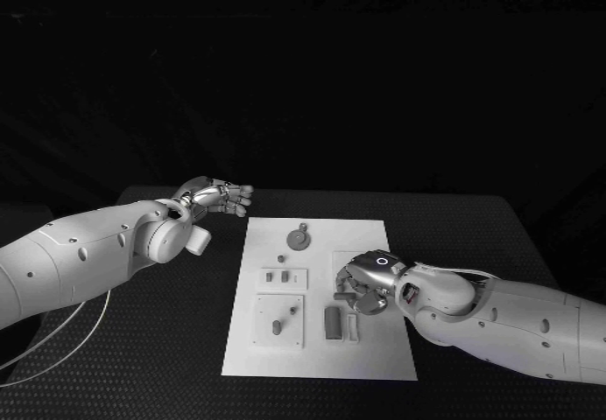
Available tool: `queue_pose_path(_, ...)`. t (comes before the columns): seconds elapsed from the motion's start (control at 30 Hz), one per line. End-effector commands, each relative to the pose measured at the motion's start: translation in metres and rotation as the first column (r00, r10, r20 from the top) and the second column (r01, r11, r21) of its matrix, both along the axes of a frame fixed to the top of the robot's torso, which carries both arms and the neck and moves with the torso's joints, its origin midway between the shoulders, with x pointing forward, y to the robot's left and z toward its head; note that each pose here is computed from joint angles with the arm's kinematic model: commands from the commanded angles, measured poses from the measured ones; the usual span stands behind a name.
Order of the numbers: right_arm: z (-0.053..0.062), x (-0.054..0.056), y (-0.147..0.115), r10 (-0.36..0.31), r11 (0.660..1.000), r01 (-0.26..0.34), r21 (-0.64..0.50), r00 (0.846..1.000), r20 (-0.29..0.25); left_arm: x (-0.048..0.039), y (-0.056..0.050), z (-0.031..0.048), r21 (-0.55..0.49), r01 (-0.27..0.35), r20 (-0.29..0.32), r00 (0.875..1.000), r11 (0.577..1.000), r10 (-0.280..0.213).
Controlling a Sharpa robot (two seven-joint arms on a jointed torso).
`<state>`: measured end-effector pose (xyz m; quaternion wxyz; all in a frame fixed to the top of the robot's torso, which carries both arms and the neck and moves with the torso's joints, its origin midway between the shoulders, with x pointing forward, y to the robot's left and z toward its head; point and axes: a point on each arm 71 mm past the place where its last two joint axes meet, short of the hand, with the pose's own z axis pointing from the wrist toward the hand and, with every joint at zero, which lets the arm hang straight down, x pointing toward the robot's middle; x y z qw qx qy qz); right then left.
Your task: Assemble the parts on the task board
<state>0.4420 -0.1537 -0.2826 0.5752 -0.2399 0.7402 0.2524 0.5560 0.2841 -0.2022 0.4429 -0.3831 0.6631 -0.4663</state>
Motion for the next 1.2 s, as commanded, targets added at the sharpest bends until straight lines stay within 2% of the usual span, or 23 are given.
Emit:
queue_pose_path(0.03,-0.0112,-0.0032,-0.0061,-0.004,0.998,0.003,-0.057,1.000,-0.027,0.0000,-0.0016,0.0013,-0.010,0.015,0.002,1.000,1.000,-0.015)
queue_pose_path(0.8,-0.0111,-0.0097,-0.0052,0.000,0.999,0.000,-0.047,1.000,-0.014,0.0000,-0.0010,0.0012,-0.009,0.014,0.001,1.000,1.000,-0.014)
queue_pose_path(1.2,-0.0146,-0.0074,-0.0065,0.011,0.997,-0.013,-0.078,1.000,-0.028,0.0000,-0.0010,0.0011,-0.008,0.013,0.000,1.000,1.000,-0.013)
